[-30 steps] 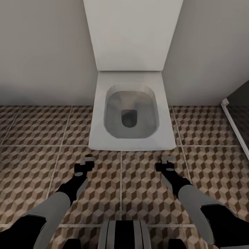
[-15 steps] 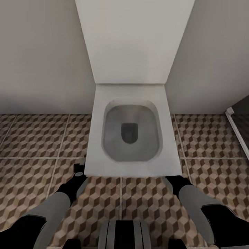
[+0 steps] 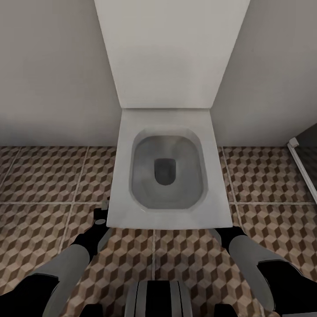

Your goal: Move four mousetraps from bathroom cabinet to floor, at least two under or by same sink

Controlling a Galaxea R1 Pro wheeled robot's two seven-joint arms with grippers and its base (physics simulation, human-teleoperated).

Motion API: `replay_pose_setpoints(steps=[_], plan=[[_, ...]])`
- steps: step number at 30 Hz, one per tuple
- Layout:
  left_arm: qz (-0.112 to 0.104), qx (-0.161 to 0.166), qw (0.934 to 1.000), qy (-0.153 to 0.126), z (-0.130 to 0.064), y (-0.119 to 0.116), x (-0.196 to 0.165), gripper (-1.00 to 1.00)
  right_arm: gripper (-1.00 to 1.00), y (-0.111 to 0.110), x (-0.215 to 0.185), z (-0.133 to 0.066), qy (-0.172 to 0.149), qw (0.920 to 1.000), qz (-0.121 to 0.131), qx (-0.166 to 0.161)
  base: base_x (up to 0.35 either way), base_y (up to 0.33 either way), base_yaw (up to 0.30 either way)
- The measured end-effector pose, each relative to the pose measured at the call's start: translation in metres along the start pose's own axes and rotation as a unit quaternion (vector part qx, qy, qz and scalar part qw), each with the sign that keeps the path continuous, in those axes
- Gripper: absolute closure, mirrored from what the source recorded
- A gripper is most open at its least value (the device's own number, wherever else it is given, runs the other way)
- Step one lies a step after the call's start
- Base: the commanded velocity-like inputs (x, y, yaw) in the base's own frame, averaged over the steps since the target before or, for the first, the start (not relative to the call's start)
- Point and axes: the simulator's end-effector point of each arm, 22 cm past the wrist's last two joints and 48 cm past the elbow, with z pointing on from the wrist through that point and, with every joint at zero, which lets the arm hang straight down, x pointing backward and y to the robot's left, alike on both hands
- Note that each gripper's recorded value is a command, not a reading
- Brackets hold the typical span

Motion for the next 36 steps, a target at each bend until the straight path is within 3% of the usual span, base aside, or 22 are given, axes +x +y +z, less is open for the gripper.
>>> replay_pose_setpoints(steps=[36], plan=[[-0.002,-0.002,1.0000,0.000,0.0001,0.0008,-0.0003,1.00,1.00,-0.0034,-0.0047,0.0003,-0.012,0.9999,0.007,0.002,0.000,-0.023,0.000]])
